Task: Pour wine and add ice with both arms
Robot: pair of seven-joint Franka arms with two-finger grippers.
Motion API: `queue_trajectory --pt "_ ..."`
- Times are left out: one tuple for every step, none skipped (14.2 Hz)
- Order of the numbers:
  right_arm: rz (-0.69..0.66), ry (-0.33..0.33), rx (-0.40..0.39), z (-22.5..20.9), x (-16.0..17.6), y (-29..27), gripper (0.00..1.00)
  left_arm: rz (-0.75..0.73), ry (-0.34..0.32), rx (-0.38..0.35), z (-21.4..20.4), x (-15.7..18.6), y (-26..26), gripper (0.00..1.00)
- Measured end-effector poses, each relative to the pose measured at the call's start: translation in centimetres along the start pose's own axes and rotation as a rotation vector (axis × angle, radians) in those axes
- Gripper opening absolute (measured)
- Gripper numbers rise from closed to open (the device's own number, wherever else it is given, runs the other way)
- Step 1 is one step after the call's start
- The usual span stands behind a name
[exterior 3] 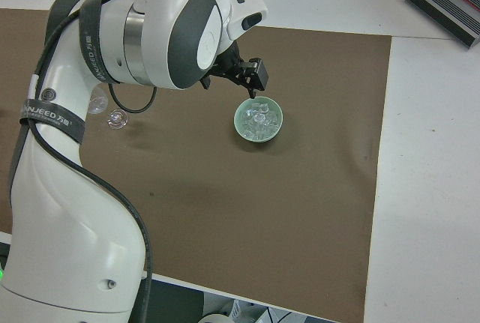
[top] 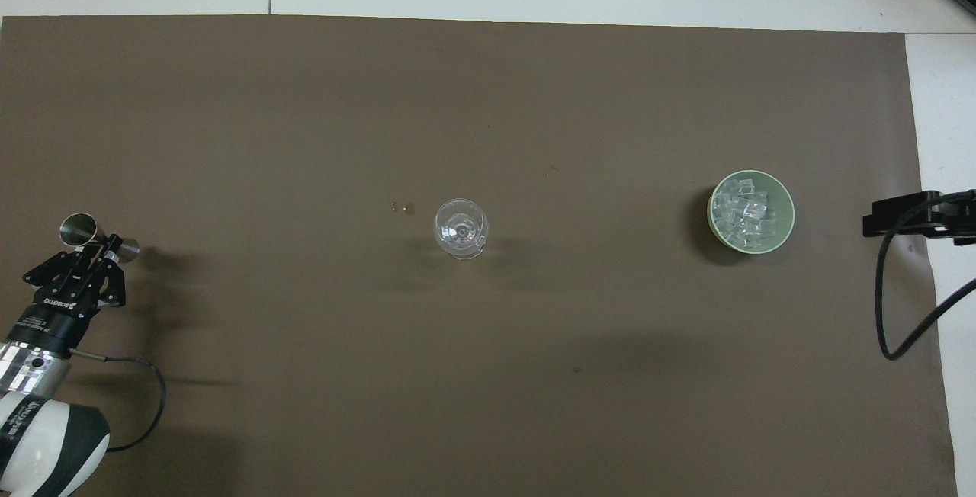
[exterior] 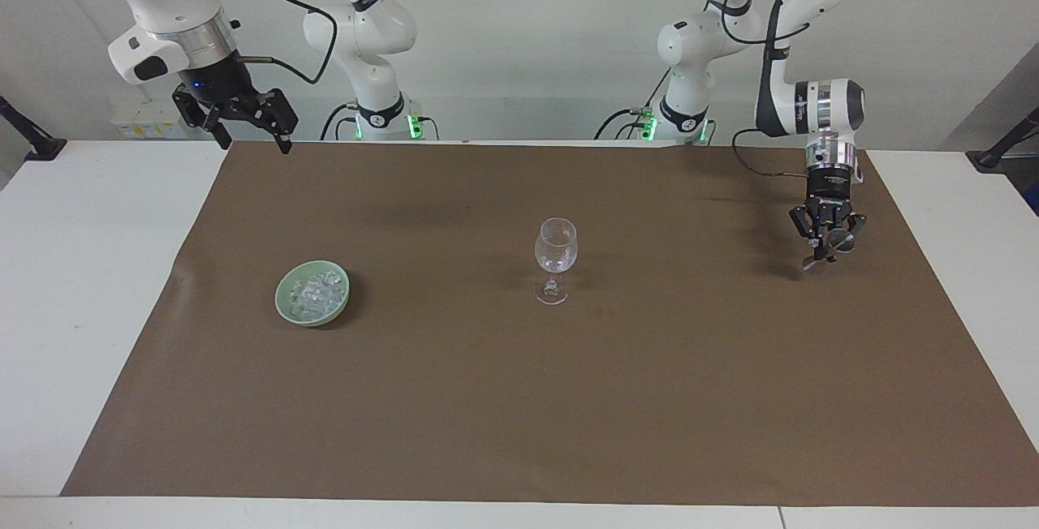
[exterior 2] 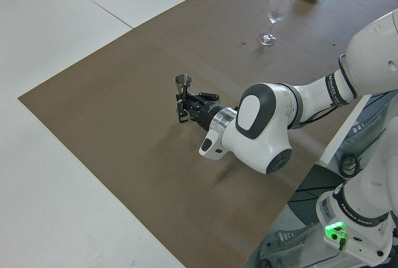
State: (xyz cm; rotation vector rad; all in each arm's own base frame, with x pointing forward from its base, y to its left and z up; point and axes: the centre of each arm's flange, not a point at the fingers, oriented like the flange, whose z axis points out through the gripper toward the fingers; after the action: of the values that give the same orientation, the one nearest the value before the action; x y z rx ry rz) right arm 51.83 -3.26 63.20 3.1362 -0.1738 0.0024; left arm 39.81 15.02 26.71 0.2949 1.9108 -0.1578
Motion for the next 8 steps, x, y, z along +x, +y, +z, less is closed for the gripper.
queue_trajectory --pt "0.0 0.0 0.0 0.0 0.0 0.0 1.0 -0.01 0.001 0.002 0.1 0.6 0.1 0.22" --pt "0.0 0.0 0.0 0.0 0.0 0.0 1.0 -0.017 -0.002 0.005 0.2 0.9 0.2 0.22" --pt "0.0 0.0 0.0 0.0 0.0 0.0 1.0 -0.021 -0.008 0.007 0.3 1.0 0.3 0.22" --pt "0.0 0.0 0.0 0.0 0.0 0.0 1.0 -0.027 -0.017 0.011 0.4 1.2 0.3 0.22" --pt "0.0 0.0 0.0 0.0 0.0 0.0 1.0 -0.033 -0.023 0.014 0.4 1.4 0.3 0.22" --pt "0.0 0.0 0.0 0.0 0.0 0.0 1.0 -0.04 -0.023 0.012 0.4 1.7 0.5 0.22" --pt "0.0 0.0 0.0 0.0 0.0 0.0 1.0 -0.046 -0.027 0.01 0.3 2.0 0.7 0.22" --pt "0.0 0.0 0.0 0.0 0.0 0.0 1.0 -0.05 -0.03 0.012 0.4 2.1 0.7 0.22"
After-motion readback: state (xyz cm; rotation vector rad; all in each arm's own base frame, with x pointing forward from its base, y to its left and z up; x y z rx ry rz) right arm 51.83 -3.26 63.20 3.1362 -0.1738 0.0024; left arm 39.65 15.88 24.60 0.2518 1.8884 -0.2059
